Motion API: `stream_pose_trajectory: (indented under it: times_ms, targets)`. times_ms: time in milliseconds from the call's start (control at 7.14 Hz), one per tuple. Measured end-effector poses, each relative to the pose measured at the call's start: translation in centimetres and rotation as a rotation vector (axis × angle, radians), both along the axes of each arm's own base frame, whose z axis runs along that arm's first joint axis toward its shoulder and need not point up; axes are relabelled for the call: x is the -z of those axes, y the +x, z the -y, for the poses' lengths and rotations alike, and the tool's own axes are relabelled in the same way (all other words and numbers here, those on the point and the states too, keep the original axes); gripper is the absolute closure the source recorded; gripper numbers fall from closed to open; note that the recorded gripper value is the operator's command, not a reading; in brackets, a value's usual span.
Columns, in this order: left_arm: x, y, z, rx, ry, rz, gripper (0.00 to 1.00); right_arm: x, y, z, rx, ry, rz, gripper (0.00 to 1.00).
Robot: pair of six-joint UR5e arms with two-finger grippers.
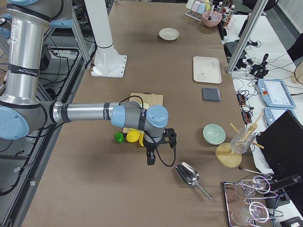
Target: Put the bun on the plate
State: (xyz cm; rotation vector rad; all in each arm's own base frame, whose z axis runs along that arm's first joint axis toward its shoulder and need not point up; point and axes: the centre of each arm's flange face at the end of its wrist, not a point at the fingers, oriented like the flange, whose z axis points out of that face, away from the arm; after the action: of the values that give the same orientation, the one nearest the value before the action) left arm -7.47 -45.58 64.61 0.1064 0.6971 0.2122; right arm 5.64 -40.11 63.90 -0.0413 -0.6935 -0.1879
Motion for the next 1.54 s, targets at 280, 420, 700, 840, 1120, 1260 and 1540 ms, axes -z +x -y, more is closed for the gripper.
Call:
stream_pose_trajectory:
  times_ms: [280,420,700,840,1120,1260,1540]
  targets:
    - [0.3,0.0,0.0,-0.001,0.008,0.001,0.02,0.3,0.0,0.1,0.000,0.006,0.000,0.00]
    - [0.6,0.0,0.1,-0.001,0.012,0.001,0.02,0.5,0.0,0.2,0.000,0.011,0.000,0.00]
    - [1.3,0.0,0.2,0.000,0.027,0.002,0.02,1.0,0.0,0.3,-0.001,0.019,-0.001,0.00]
    - [1.6,-0.1,0.2,0.002,0.031,0.001,0.02,1.2,0.0,0.3,-0.001,0.025,-0.001,0.00]
    - [2.8,-0.2,0.3,0.005,0.055,0.001,0.02,2.6,0.1,0.5,-0.002,0.055,0.002,0.00]
    - [3.9,-0.3,0.3,0.007,0.080,0.001,0.02,3.7,0.1,0.5,-0.002,0.076,0.004,0.00]
    - [6.7,-0.5,0.6,0.012,0.147,0.003,0.02,7.0,0.4,0.9,-0.016,0.150,0.006,0.00]
